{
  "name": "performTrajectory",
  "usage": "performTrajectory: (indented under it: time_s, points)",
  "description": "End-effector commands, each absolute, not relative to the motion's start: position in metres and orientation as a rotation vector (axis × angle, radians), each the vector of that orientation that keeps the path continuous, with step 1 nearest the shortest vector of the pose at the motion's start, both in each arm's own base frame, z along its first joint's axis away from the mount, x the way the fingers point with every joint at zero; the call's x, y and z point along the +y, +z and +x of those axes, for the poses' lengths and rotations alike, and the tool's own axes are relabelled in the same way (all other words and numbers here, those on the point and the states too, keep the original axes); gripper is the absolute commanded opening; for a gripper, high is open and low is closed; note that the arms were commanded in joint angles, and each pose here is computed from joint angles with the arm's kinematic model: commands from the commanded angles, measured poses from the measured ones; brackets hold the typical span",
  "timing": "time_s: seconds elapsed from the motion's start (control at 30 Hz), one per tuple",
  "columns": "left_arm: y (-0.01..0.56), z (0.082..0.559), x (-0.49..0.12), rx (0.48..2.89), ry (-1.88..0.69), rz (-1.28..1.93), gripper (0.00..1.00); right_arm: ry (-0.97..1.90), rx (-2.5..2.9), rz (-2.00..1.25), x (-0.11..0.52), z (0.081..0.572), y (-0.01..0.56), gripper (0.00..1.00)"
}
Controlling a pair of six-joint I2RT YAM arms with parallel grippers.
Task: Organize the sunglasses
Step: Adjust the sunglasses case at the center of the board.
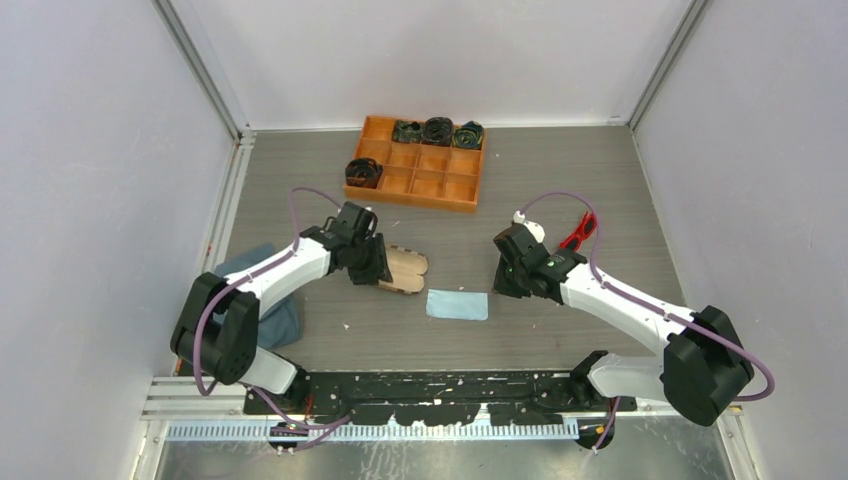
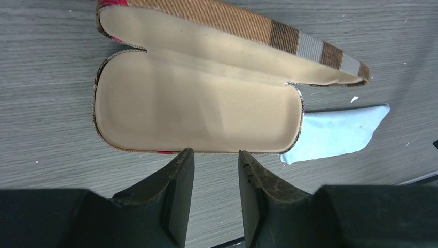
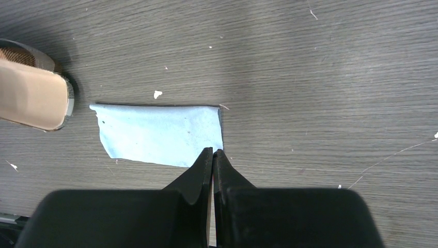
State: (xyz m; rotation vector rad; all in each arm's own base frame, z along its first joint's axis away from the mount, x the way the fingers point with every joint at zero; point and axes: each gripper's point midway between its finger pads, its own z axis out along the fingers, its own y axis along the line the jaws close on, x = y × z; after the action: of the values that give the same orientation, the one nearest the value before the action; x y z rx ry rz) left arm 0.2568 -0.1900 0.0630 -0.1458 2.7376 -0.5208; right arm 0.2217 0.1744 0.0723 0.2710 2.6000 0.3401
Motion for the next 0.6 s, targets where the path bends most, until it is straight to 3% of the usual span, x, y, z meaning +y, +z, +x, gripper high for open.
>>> performTrajectory:
  time_s: [0.0, 0.57]
  points:
    - [0.059, 0.258, -0.197, 2.72, -0.567, -0.128, 0.38, 0.381, 2.541, 0.293, 0.178, 0.231, 0.087, 0.08]
    - [0.037, 0.258, -0.196, 2.785, -0.523, -0.127, 0.36, 0.378, 2.539, 0.295, 0.177, 0.231, 0.088, 0.07]
